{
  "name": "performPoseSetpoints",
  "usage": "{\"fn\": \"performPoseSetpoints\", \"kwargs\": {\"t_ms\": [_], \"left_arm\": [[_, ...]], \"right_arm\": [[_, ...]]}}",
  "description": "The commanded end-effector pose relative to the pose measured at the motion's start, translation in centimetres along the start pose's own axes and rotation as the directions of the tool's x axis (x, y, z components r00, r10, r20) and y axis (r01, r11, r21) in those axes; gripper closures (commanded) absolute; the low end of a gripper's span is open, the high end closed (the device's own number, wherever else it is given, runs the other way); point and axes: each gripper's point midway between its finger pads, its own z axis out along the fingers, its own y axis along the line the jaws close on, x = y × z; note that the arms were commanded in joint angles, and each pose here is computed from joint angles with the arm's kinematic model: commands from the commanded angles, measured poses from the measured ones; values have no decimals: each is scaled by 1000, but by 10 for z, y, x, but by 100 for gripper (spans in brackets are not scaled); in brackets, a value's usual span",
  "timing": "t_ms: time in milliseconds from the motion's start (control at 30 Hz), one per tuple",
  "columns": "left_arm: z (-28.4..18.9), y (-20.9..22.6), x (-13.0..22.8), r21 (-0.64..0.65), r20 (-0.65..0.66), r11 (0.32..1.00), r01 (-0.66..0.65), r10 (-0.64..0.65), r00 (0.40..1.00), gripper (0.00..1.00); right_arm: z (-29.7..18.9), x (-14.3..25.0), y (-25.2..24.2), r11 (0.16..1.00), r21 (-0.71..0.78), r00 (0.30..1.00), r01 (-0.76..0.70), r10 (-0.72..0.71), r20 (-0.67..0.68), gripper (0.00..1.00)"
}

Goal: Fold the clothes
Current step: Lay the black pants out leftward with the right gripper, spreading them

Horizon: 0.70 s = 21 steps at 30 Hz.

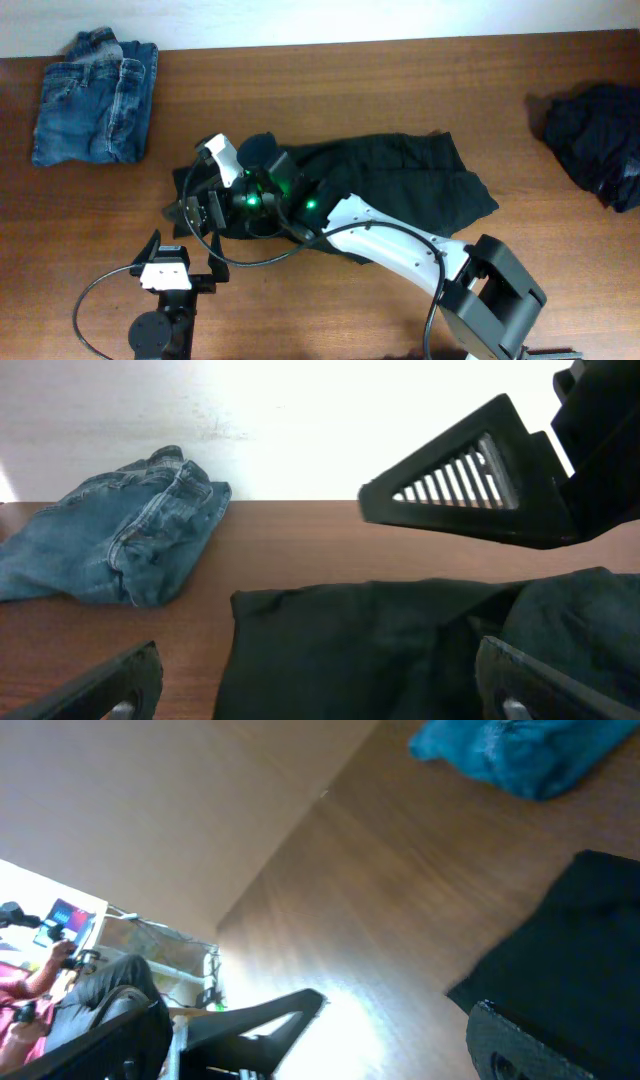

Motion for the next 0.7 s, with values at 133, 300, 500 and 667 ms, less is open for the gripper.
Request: {"fn": "performPoseSetpoints", "kwargs": {"t_ms": [133, 300, 500, 667], "left_arm": [[0, 3, 1, -16, -2, 1000, -11, 11, 1000, 1], [0, 3, 1, -16, -2, 1000, -11, 11, 1000, 1], [0, 3, 1, -16, -2, 1000, -11, 11, 1000, 1], [0, 3, 1, -16, -2, 1000, -11, 11, 1000, 1]], "right_arm": [[-67, -30, -115, 938, 301, 985, -170, 156, 68, 1], [-129, -11, -193, 775, 539, 940, -329, 321, 112, 1], [-219, 25, -253, 543, 657, 813, -523, 550, 192, 1], [-244, 42, -263, 514, 697, 804, -500, 575, 153, 1]]}}
